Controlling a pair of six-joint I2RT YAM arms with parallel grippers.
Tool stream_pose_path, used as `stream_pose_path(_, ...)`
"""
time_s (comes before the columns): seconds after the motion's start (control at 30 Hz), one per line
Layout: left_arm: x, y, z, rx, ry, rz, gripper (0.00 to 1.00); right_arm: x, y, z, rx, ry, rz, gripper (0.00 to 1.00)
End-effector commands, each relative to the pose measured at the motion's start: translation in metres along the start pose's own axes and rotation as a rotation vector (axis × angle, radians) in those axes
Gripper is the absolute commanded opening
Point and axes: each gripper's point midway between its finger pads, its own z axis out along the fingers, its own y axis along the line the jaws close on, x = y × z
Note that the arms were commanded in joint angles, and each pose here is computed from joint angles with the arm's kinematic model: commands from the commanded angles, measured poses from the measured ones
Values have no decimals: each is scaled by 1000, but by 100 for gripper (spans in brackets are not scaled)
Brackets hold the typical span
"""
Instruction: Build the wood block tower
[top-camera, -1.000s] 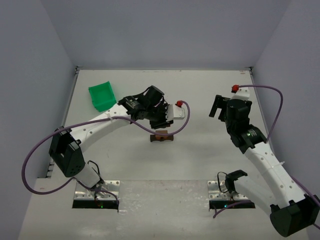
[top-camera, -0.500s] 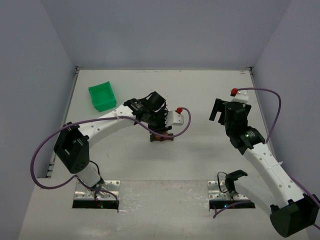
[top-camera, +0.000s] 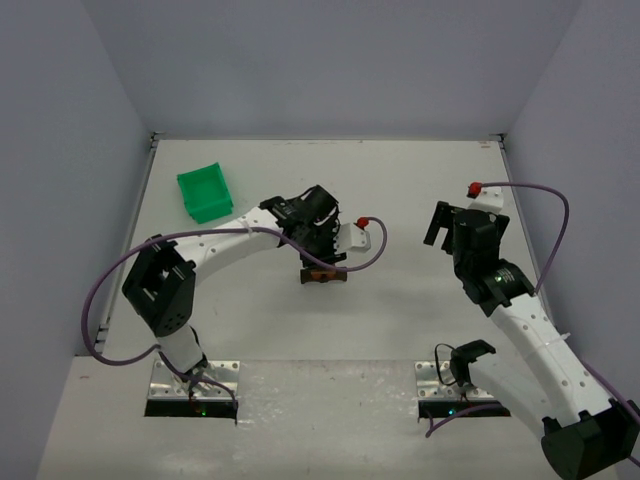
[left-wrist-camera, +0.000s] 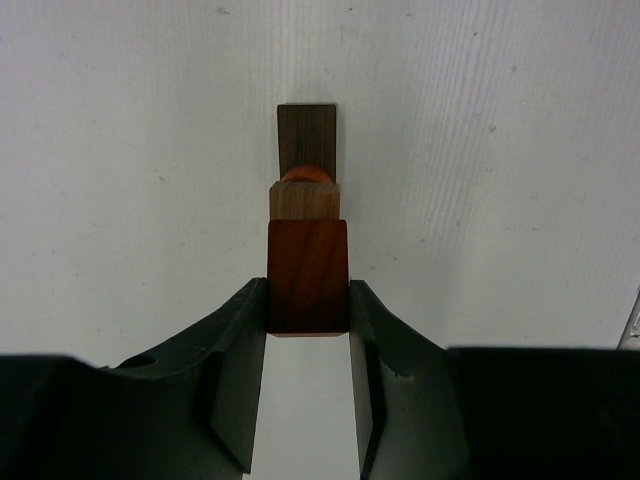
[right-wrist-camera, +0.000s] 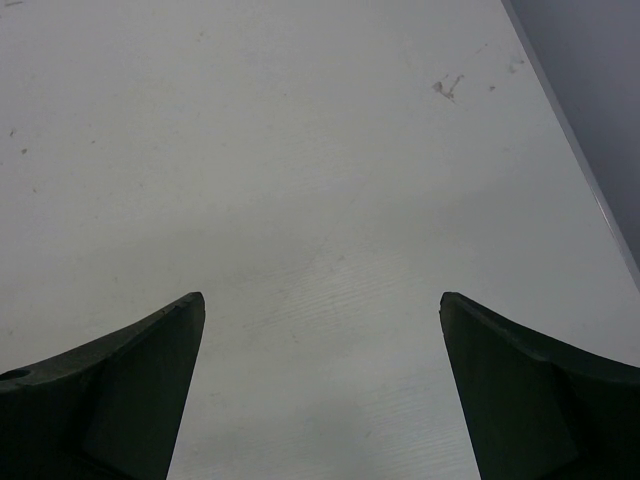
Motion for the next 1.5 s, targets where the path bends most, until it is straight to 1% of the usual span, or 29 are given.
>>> stream_pose_path(0.0,-19,11,-10,-30,-38,37,0,-5,-5,1,31,-27,23,99)
stream_pose_path(0.5,-18,11,-8,-16,31,53,0,-4,-8,-1,40,-34,22,99)
stream_pose_path(1.47,-19,5,3,2,76,74,0,-2,-16,-4,62,-46,22,99)
